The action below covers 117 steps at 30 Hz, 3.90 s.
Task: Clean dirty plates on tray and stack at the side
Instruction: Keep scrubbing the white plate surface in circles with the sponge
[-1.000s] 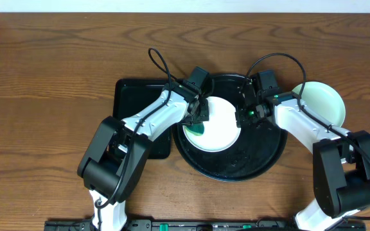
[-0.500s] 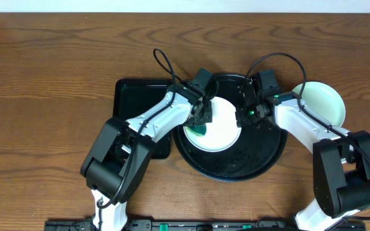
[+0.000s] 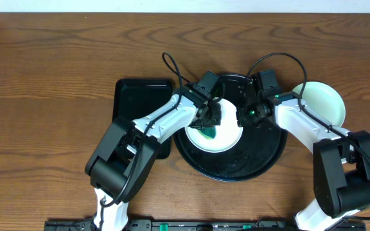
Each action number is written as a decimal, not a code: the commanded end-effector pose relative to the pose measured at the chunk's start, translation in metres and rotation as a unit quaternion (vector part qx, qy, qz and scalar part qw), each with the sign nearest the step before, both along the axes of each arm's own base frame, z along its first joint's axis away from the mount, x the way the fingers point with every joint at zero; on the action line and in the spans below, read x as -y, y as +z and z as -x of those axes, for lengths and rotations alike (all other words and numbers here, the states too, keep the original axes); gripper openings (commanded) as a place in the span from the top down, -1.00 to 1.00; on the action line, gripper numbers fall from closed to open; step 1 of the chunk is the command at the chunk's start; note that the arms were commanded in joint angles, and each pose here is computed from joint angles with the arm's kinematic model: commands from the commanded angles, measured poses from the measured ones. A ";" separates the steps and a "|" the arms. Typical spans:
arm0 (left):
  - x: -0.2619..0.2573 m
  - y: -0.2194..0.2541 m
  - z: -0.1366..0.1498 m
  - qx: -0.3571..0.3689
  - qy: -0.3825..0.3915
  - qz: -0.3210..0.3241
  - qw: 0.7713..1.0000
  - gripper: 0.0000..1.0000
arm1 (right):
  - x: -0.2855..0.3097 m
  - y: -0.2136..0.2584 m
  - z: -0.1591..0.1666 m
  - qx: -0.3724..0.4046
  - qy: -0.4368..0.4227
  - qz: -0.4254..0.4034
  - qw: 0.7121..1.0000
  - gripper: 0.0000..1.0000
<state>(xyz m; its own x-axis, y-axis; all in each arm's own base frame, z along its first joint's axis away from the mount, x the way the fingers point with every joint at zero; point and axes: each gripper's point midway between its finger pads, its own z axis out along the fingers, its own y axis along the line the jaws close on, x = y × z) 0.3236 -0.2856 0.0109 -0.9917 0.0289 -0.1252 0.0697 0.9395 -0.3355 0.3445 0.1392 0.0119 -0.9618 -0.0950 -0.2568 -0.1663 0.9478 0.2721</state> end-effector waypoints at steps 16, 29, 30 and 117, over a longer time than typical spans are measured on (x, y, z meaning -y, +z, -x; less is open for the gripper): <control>0.041 0.024 0.029 -0.047 -0.061 0.108 0.991 0.85 | -0.014 -0.004 0.008 -0.017 0.011 -0.027 0.999 0.97; -0.024 0.059 -0.008 0.081 0.010 -0.036 0.996 0.85 | -0.014 -0.004 0.008 -0.016 0.011 -0.027 0.999 0.97; -0.028 0.056 -0.010 0.084 0.014 -0.048 0.995 0.85 | -0.014 -0.004 0.008 -0.016 0.011 -0.027 0.999 0.97; -0.038 -0.010 0.003 0.004 0.035 -0.099 0.994 0.84 | -0.022 0.000 0.009 -0.018 0.019 -0.052 0.998 0.98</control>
